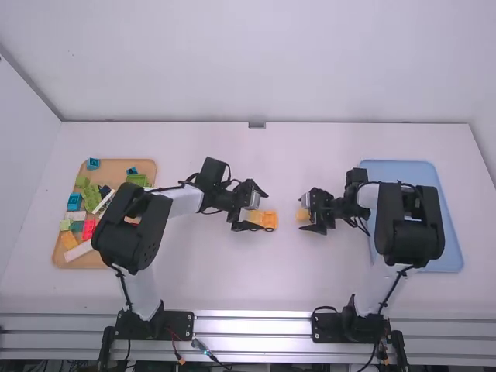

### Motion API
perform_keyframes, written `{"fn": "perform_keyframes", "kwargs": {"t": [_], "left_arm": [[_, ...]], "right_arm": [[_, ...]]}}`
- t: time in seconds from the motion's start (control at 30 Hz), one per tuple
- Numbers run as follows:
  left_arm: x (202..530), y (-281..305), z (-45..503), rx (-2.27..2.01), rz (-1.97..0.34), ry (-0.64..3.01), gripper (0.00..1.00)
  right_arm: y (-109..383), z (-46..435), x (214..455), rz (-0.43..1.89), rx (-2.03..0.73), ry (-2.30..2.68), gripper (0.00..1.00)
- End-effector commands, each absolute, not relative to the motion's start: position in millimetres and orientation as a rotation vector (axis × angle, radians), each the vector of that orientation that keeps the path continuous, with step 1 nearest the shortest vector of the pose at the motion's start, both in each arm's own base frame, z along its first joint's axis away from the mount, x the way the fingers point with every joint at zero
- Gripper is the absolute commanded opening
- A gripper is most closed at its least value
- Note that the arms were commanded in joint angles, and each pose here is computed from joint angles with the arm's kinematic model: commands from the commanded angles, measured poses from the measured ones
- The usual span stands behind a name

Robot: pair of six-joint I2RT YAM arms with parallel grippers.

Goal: Assemble lego blocks to make yellow taxi

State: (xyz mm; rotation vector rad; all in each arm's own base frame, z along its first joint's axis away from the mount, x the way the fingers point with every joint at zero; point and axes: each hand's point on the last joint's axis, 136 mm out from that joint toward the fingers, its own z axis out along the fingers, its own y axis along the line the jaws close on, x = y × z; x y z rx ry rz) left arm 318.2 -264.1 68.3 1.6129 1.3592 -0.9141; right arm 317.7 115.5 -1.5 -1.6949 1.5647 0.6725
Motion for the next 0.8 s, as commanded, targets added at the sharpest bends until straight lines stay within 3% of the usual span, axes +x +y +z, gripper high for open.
{"fn": "perform_keyframes", "kwargs": {"t": [0.0,0.23,0.43,0.77], "left_arm": [[316.0,-262.5,66.3,1.602,-0.94,1.371,0.99],[315.8,-262.5,66.3,1.601,-0.942,1.372,0.99],[316.0,-262.3,66.2,1.587,-0.956,1.396,0.99],[316.1,-262.4,66.2,1.587,-0.955,1.395,0.99]], "right_arm": [[115.8,-8.0,314.2,0.709,-1.664,1.604,0.91],[114.5,-24.4,326.5,0.818,-1.631,1.676,0.92],[115.3,-12.0,305.7,0.931,-1.783,1.53,0.82],[114.7,-26.7,314.7,0.907,-1.695,1.656,0.75]]}}
